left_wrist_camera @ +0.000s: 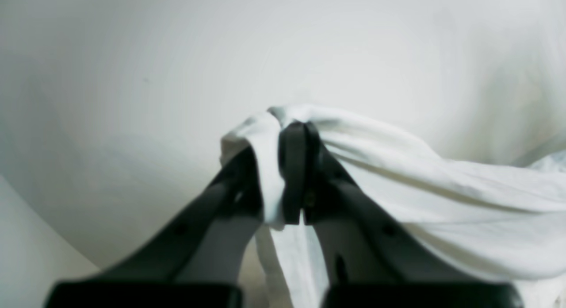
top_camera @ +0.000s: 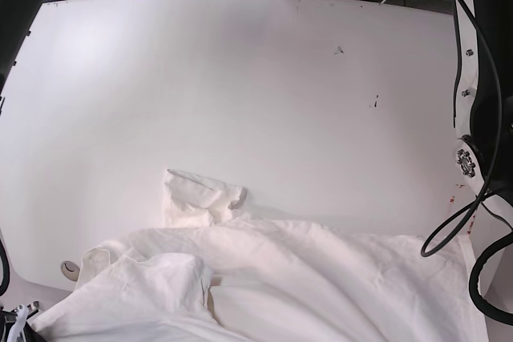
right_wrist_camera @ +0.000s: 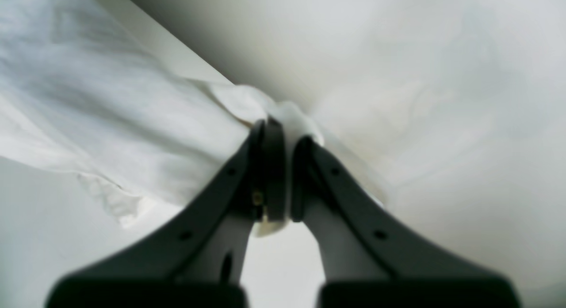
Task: Layout the t-shirt on the table in an organized manner, then fold the t-shirt properly
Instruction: 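Lift the shirt high with both grippers, stretching it between them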
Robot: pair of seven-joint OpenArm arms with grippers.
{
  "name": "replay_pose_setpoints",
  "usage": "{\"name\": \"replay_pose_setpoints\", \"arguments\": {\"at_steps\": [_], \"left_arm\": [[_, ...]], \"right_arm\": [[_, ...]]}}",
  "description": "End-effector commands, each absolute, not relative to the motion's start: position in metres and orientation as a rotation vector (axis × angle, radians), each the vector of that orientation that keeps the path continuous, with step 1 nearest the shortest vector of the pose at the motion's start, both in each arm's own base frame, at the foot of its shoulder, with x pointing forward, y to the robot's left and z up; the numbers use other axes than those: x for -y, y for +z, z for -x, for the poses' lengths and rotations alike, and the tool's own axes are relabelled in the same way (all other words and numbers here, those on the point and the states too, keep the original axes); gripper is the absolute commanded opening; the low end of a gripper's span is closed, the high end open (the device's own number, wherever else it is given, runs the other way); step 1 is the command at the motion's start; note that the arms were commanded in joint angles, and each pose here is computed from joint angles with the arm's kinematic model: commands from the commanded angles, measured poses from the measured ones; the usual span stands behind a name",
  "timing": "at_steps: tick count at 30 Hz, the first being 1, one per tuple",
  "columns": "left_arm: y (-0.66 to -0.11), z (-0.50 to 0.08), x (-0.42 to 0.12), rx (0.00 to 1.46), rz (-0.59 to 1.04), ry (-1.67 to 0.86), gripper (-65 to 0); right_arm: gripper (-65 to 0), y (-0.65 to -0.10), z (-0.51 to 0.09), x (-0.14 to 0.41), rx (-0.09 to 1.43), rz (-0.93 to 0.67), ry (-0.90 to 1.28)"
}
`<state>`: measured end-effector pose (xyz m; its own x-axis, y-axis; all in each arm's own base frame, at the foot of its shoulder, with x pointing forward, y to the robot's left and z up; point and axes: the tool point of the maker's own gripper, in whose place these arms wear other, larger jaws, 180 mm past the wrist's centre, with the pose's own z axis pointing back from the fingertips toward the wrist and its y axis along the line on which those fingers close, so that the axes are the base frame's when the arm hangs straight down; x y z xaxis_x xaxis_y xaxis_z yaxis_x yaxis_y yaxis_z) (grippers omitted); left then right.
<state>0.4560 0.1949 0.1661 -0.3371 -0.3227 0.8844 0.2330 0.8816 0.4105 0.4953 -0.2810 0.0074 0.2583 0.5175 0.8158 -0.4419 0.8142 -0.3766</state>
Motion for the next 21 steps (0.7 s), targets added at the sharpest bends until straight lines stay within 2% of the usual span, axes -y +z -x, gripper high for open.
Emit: {"name": "replay_pose_setpoints", "arguments": {"at_steps": [1,9,21], "left_arm": [[0.198,-0.441,-0.193,1.923,-0.074,-0.574,-65.0],[0.193,-0.444,-0.184,1.918,-0.047,-0.586,-65.0],[0.136,-0.463,-0.183,1.801,-0.013,-0.576,-65.0]], "right_arm": [[-65.0,0.036,-0.492,0.284,1.212,0.095,0.646],[-65.0,0.032,-0.49,0.284,1.176,0.109,0.651],[-65.0,0.057,-0.476,0.264,1.237,0.186,0.746]]}}
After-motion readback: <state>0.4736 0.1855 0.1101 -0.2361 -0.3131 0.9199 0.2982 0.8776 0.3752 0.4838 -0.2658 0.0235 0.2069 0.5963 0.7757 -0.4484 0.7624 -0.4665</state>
